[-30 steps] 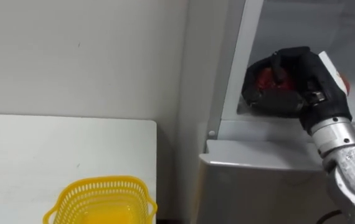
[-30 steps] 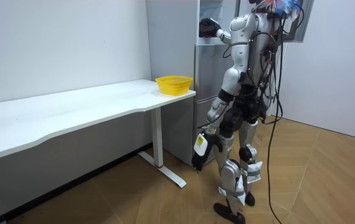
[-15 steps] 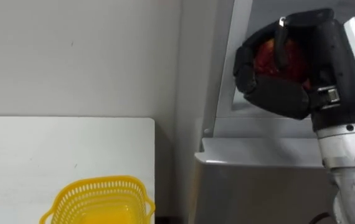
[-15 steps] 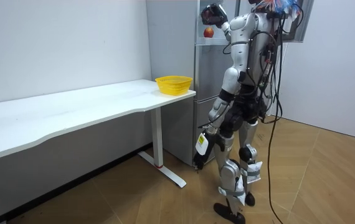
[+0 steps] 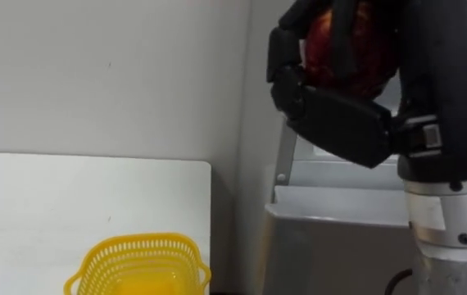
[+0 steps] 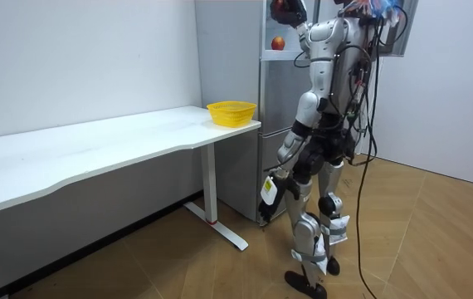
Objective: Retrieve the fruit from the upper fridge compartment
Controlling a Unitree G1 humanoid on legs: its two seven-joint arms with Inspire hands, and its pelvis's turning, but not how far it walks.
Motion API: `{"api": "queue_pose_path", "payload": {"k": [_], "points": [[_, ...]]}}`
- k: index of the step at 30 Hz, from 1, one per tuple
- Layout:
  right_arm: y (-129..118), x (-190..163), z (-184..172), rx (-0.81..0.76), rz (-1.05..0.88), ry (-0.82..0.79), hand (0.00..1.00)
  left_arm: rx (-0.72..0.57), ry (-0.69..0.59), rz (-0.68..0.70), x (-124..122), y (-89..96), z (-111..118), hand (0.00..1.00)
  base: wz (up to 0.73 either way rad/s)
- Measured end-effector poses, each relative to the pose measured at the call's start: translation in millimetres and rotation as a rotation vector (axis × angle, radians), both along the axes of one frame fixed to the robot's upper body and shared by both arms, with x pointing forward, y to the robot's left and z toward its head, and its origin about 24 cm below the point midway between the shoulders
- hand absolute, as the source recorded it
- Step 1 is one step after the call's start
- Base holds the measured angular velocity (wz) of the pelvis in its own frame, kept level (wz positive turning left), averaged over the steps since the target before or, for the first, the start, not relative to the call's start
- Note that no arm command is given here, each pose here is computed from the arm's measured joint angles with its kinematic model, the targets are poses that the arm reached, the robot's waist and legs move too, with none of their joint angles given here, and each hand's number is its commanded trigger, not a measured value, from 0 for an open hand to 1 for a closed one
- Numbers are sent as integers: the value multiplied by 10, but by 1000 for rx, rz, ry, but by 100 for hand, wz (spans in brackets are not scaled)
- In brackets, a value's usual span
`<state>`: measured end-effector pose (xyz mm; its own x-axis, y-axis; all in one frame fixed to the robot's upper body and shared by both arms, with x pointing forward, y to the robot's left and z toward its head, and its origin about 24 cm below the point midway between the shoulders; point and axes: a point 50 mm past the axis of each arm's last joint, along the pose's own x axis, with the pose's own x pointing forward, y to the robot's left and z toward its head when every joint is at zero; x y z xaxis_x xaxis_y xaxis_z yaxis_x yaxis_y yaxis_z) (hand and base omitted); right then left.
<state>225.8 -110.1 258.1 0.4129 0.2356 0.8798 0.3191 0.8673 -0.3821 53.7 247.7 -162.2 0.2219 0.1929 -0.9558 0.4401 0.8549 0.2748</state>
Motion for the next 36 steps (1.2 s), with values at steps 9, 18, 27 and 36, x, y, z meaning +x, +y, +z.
{"api": "queue_pose_path", "payload": {"k": [9, 18, 27, 36], "points": [[236, -61, -44, -127, 76, -10, 100, -10, -13, -18, 54, 16, 13, 0, 3], [421, 127, -211, -245, 73, 68, 100, -4, 14, -16, 7, 83, 18, 0, 8], [537, 282, -440, -351, 57, 164, 100, -2, 26, -30, -10, 79, 13, 0, 15], [539, 430, -631, -416, -2, 249, 100, -13, 16, -61, 101, 78, 28, 0, 8]]}}
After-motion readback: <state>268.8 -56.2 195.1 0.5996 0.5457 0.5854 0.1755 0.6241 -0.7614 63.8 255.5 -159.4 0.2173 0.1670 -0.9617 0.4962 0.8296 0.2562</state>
